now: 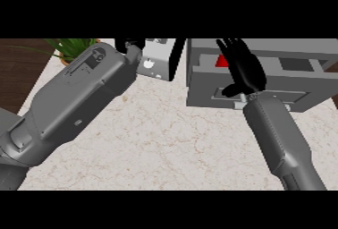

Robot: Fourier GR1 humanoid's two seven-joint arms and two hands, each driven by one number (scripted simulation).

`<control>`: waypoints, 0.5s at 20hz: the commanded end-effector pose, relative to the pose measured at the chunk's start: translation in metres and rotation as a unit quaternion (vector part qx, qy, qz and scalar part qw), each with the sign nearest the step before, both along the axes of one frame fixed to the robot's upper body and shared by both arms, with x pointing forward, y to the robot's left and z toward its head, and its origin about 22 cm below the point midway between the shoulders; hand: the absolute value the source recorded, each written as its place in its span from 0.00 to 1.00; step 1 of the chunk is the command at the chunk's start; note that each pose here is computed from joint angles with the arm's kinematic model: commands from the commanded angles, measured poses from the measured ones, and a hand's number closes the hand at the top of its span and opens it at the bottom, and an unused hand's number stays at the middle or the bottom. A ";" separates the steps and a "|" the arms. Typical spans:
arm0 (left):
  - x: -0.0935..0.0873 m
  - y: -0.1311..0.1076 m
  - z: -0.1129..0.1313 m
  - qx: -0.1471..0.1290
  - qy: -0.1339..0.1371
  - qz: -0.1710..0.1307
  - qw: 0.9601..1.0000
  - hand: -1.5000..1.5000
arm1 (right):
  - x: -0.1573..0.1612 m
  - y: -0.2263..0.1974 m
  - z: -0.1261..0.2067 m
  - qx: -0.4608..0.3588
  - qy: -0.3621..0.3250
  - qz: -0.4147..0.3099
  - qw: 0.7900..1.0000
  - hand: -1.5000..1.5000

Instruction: Pick up the can, place it into the drawer and close the drawer

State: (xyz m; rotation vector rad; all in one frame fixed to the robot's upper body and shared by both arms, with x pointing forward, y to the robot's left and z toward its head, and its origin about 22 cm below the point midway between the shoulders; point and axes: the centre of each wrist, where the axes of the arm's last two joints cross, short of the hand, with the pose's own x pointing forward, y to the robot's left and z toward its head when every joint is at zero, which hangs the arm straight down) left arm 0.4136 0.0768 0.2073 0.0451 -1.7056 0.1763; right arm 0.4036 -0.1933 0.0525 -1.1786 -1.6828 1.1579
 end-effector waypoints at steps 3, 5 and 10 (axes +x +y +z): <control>-0.002 0.036 -0.007 0.006 -0.001 0.010 1.000 0.00 | 0.017 -0.001 -0.010 0.001 -0.005 -0.025 1.000 0.00; -0.010 0.026 -0.005 0.000 0.004 0.001 1.000 0.00 | 0.016 -0.020 -0.022 0.004 -0.012 -0.040 0.999 0.00; -0.010 0.033 0.004 0.000 0.000 0.006 1.000 0.00 | 0.031 -0.010 -0.009 0.006 -0.035 -0.047 0.998 0.00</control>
